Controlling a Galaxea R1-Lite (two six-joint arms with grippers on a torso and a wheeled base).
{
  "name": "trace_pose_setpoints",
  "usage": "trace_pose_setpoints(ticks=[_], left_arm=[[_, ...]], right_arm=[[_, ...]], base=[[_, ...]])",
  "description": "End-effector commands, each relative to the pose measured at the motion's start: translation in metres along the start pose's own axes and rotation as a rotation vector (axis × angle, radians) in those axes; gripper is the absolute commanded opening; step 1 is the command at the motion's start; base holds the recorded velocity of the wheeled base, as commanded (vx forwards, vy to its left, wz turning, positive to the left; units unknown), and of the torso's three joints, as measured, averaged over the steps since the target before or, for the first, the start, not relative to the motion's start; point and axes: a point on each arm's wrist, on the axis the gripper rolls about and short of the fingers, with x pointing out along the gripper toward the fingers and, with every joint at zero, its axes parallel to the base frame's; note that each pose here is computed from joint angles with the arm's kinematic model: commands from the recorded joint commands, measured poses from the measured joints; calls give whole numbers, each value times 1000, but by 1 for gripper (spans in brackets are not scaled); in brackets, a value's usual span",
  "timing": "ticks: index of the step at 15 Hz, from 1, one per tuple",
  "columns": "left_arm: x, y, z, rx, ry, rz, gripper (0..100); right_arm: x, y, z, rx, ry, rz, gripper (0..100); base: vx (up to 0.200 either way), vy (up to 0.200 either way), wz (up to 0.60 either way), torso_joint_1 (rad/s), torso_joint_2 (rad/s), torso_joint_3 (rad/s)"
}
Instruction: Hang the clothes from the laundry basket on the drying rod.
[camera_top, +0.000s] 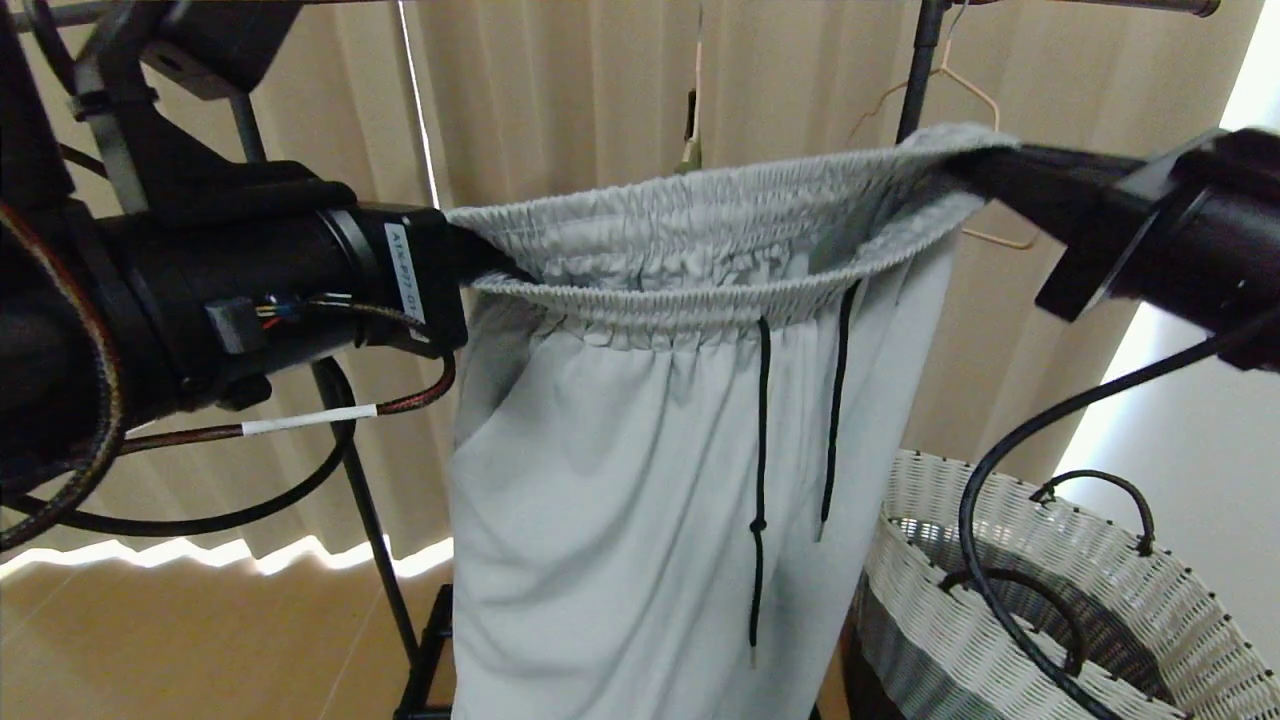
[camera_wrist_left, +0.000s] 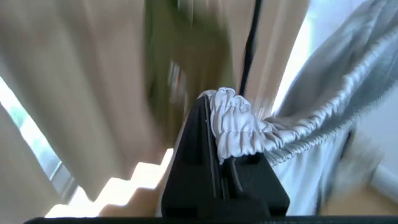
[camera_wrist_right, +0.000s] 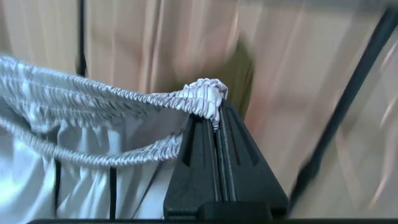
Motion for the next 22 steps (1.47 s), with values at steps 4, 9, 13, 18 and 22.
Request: trace_pose_setpoints(ticks=[4, 9, 13, 18, 22], left_arm=[[-3, 3, 31, -13, -94, 70, 0], [2, 2, 33, 16, -94, 73, 0], [3, 3, 21, 24, -55, 96, 0], [22, 1, 11, 21, -37, 126, 0], [66, -5, 7, 2, -105, 212, 0]], right_arm=[[-11, -13, -7, -10, 17, -61, 0], [-26, -18, 4, -11, -25, -85, 0], [-25, -19, 7, -11, -34, -84, 0], [-52, -20, 19, -17, -44, -89, 0], [-103, -5, 26, 1, 31, 84, 0]], base=[[0, 0, 0, 0, 0, 0], [0, 0, 0, 0, 0, 0], [0, 0, 0, 0, 0, 0], [0, 0, 0, 0, 0, 0], [0, 0, 0, 0, 0, 0]])
